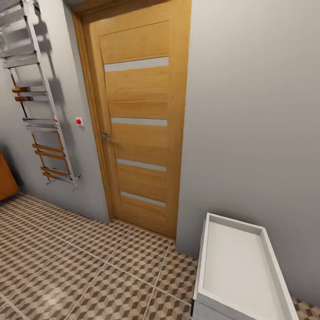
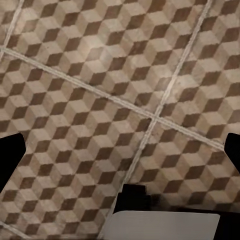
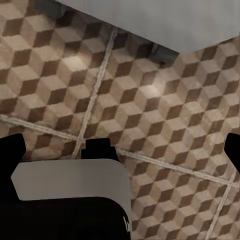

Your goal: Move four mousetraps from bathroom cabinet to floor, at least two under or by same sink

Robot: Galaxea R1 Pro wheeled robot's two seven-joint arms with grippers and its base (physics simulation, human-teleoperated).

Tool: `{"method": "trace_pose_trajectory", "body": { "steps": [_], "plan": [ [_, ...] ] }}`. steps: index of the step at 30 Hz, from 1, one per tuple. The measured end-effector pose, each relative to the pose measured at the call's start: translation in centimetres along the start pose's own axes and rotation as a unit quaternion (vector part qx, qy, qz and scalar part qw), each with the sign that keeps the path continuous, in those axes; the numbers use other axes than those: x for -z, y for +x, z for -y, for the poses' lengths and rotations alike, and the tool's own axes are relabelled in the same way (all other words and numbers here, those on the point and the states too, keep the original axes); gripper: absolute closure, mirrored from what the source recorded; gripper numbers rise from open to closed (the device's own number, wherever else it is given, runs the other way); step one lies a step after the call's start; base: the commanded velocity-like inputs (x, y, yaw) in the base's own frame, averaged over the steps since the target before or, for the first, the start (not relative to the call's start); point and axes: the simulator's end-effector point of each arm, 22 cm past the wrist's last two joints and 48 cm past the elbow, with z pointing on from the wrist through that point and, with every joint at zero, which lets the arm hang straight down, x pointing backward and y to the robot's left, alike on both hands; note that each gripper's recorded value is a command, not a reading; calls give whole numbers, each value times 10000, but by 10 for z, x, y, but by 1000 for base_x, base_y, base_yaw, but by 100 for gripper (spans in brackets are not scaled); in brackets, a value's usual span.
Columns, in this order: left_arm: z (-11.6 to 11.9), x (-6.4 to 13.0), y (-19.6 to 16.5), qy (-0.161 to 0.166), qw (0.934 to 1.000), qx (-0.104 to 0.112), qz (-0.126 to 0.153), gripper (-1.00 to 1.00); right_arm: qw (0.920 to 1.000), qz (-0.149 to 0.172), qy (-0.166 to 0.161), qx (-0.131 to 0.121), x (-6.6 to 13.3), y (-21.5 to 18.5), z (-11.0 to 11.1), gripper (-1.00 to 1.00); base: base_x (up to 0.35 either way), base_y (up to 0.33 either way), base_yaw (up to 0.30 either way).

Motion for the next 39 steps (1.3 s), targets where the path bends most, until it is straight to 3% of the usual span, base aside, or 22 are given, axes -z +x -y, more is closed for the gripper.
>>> {"method": "trace_pose_trajectory", "body": {
  "steps": [9,17,25,33,39],
  "plan": [
    [7,1,2,42,10000,26,-36,-100,10000,-1,-4,0,0,0,-1,-100,0,0,291],
    [33,4,7,214,9997,52,-89,-100,10000,-4,-2,0,0,0,0,-100,0,0,272],
    [52,9,24,332,9992,60,-200,-100,10000,-7,-10,7,0,0,0,-100,0,0,95],
    [55,11,36,354,9990,87,-273,-100,10000,1,-25,59,0,0,-2,-100,0,0,46],
    [52,11,40,323,9987,225,-313,-100,9998,25,-44,208,0,-1,-2,-100,0,0,180]
  ]
}}
